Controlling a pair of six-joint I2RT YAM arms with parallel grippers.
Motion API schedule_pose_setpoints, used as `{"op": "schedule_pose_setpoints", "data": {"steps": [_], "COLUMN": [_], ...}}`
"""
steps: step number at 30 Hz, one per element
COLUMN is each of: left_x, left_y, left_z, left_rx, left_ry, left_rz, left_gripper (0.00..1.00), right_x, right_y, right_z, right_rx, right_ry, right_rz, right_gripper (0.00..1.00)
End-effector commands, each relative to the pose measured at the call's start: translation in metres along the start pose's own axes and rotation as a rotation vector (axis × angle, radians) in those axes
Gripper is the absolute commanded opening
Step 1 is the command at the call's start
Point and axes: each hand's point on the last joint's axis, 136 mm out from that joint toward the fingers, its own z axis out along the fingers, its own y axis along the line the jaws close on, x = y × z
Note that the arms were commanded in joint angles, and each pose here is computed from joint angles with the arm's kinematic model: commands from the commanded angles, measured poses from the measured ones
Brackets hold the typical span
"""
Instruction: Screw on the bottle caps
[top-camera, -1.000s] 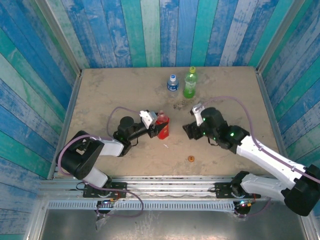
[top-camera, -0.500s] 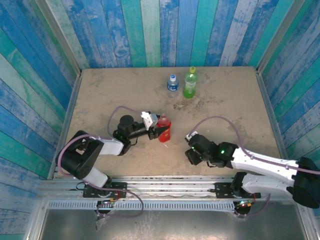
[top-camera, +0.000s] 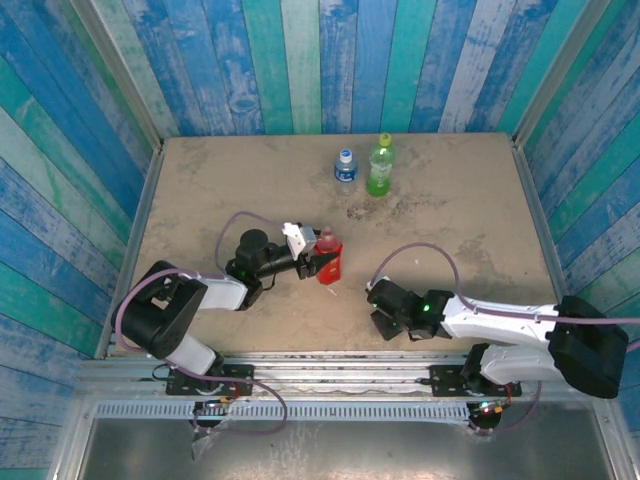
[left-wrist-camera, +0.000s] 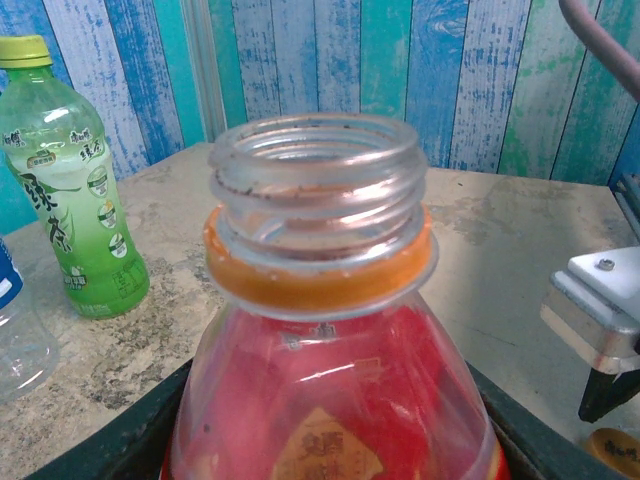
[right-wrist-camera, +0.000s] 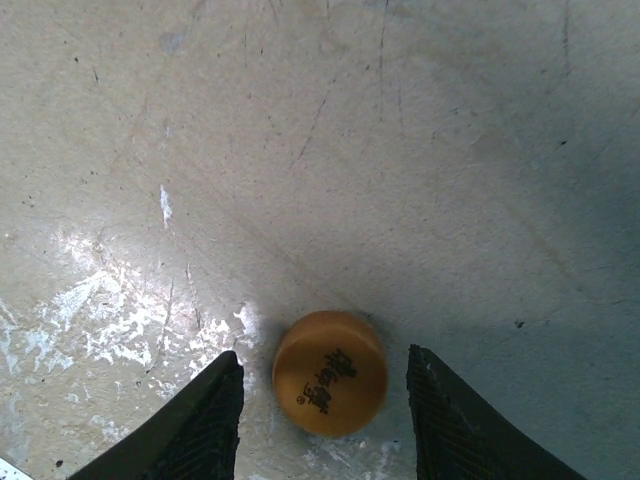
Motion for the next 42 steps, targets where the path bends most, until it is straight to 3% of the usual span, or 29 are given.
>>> {"op": "schedule_pose_setpoints", "data": {"steps": [1,10,20,25,34,42], "left_x": [0.006,0.006,0.007,0.006,0.007,0.008], "left_y": [-0.001,-0.002,-0.002,-0.003,-0.005,-0.008], "left_z": [0.002,0.002,0.002,0.002,0.003,0.004], "left_rx": [0.018,0.021,0.025,0.028,0.047,0.072], "left_ry": [0.027,0.028,0.033,0.032,0.033,0.041], "left_rz": [-0.010,-0.010,-0.010,-0.010,-0.013,-0.018], "left_gripper": [0.59,0.59,0.60,0.60,0.60,0.59], "right_x": [0.002,0.005,0.006,0.002,-0.035,-0.094], "right_y": [0.004,0.003,0.001,0.003,0.002,0.009], "right_z": [0.005,0.008,0.011,0.008,-0.026,-0.069], "right_rx": [-0.014,-0.007,0.009,0.011,0.037,0.035], "right_ry": [0.003,0.010,0.026,0.029,-0.054,-0.164], "right_rz": [0.019,0.025,0.007,-0.003,-0.009,-0.058], "right_gripper": [0.44,0.35,0.36,0.31,0.30,0.30]}}
